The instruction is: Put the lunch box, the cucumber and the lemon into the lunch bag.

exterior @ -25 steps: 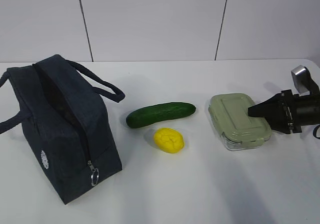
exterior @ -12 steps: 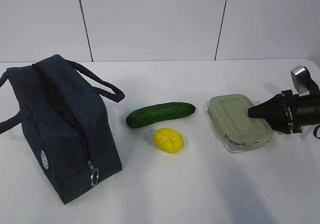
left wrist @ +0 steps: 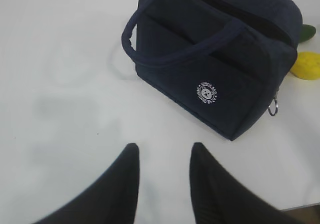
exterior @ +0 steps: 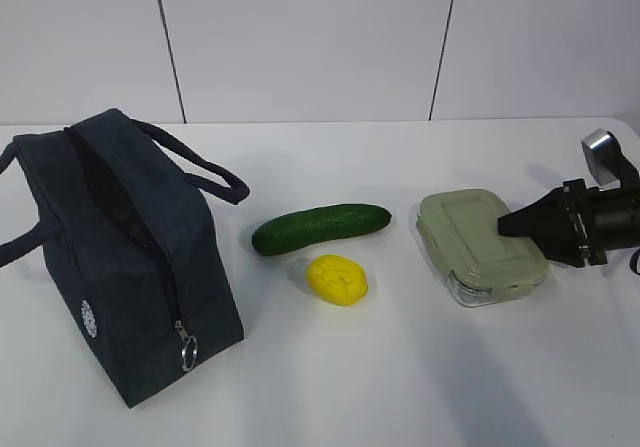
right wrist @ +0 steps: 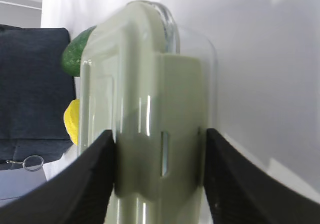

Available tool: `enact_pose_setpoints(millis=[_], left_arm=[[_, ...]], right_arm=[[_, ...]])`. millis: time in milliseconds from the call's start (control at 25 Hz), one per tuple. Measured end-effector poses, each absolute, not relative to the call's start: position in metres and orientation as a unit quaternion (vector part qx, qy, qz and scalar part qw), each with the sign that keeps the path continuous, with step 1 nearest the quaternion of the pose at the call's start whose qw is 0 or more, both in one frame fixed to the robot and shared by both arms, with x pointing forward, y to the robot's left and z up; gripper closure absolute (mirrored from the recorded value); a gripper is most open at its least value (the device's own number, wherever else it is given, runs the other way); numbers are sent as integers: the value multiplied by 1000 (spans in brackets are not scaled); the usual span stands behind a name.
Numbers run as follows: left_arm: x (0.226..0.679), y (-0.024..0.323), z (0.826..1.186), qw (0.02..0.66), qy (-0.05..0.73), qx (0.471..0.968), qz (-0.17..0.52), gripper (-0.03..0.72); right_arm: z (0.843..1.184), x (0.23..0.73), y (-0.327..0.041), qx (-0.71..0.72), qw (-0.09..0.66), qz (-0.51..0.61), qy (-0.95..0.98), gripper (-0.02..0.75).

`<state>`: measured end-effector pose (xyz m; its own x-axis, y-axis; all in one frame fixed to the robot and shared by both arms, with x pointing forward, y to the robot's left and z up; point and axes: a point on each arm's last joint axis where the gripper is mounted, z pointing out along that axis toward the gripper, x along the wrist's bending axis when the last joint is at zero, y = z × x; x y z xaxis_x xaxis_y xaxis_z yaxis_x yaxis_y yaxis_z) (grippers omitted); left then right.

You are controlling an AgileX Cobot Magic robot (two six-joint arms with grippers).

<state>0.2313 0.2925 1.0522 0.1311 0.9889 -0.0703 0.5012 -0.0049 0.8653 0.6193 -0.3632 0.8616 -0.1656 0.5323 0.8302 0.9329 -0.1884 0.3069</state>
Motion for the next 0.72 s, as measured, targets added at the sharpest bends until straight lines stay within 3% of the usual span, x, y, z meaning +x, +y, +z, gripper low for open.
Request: enact_pose_setpoints(millis=[720], left_arm=[[231, 293, 1052, 397, 583, 639, 307, 445]], right_arm=[[866, 618, -363, -637, 232, -448, -582, 349]])
